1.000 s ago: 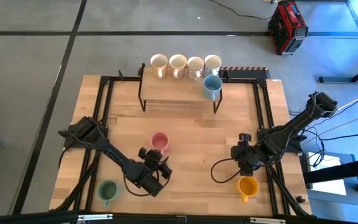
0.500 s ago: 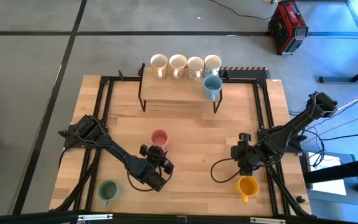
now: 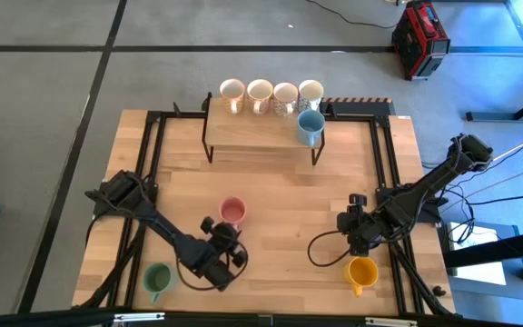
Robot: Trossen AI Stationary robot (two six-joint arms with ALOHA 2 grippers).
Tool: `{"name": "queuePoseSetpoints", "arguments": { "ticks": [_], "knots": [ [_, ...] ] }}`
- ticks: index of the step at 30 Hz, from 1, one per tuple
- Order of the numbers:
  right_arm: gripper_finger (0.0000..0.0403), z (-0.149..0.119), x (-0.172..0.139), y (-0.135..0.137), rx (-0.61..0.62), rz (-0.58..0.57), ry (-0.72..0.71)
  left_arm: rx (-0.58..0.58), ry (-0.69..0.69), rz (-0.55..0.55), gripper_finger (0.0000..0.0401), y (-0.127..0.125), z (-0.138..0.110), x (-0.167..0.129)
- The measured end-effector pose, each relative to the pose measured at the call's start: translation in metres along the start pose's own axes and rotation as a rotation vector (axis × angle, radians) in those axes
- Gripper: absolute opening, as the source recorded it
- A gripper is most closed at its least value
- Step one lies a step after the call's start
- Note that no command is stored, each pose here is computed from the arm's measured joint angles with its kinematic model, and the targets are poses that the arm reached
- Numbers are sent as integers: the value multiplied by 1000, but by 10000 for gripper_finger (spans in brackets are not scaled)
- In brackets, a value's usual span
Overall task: Place coffee mugs
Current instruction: Put the pink mug on the shelf
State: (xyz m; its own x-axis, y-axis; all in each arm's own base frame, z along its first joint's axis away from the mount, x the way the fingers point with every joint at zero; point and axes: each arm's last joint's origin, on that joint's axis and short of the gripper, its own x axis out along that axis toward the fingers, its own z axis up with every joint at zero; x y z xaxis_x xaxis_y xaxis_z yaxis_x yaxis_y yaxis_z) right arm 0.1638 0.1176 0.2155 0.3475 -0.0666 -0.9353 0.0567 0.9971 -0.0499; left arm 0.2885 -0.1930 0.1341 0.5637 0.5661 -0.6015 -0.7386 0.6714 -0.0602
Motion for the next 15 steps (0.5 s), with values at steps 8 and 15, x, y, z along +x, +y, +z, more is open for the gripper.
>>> {"name": "queuePoseSetpoints", "arguments": {
  "ticks": [8,15],
  "knots": [
    [223,1,0,0,2,-3,-12,5,21,-94,40,-1,12,-27],
    [223,3,0,1,8,-19,-50,56,-30,-153,32,2,43,-40]
  ]
}}
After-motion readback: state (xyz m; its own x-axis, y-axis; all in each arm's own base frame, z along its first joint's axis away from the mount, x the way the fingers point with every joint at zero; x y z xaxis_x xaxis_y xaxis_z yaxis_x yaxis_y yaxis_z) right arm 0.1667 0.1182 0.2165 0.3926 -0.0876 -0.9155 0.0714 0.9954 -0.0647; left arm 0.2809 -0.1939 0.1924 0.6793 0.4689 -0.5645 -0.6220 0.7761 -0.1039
